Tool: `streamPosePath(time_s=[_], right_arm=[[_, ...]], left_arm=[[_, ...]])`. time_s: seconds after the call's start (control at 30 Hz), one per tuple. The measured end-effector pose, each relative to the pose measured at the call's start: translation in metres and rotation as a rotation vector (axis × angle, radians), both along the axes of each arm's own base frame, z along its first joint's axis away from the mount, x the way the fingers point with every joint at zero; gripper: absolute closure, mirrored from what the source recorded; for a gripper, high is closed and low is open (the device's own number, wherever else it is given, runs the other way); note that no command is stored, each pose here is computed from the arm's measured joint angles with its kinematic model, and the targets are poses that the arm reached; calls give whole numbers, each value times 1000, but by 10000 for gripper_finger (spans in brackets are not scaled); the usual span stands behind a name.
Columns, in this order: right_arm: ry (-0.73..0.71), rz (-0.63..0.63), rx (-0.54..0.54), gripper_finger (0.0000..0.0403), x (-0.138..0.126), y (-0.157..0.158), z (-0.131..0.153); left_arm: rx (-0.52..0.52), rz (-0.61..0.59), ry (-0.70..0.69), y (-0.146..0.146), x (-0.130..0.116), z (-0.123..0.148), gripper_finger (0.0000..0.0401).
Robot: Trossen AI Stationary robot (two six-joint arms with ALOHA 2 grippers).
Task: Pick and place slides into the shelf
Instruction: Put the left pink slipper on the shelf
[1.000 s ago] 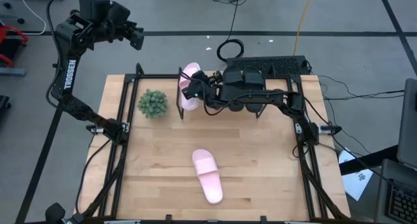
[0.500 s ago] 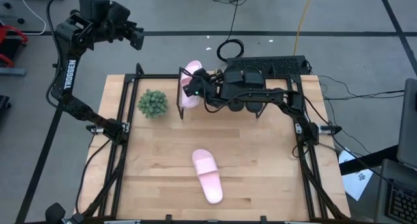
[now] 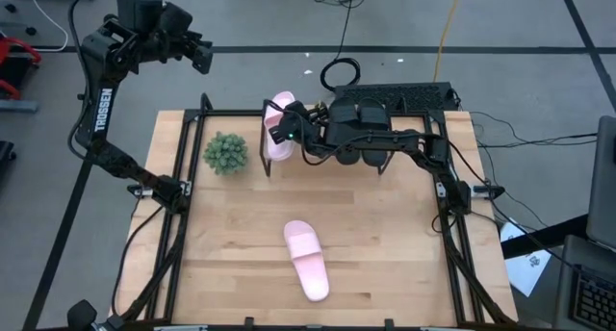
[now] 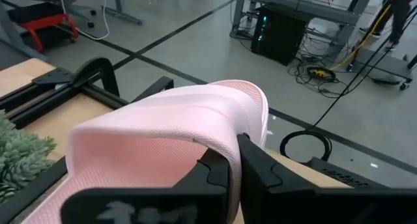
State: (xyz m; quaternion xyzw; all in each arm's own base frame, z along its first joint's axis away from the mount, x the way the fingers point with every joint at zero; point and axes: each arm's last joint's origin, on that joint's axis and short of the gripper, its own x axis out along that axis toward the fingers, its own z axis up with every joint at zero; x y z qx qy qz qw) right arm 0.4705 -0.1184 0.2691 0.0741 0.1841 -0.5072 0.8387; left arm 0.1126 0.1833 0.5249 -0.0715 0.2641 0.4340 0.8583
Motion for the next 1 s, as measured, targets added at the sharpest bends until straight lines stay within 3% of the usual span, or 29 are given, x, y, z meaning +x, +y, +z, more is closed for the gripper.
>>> streamPosePath(time_s=[0.37,0.57,1.0], right_arm=[[-42,54,80,363,0,-5,-12],[-31,71,73,345,1,-5,-13],[-88,94,66,250,4,-5,-9]], left_arm=[[0,0,0,0,0,0,233],[0,1,0,0,0,0,233],[0,1,0,0,0,0,233]])
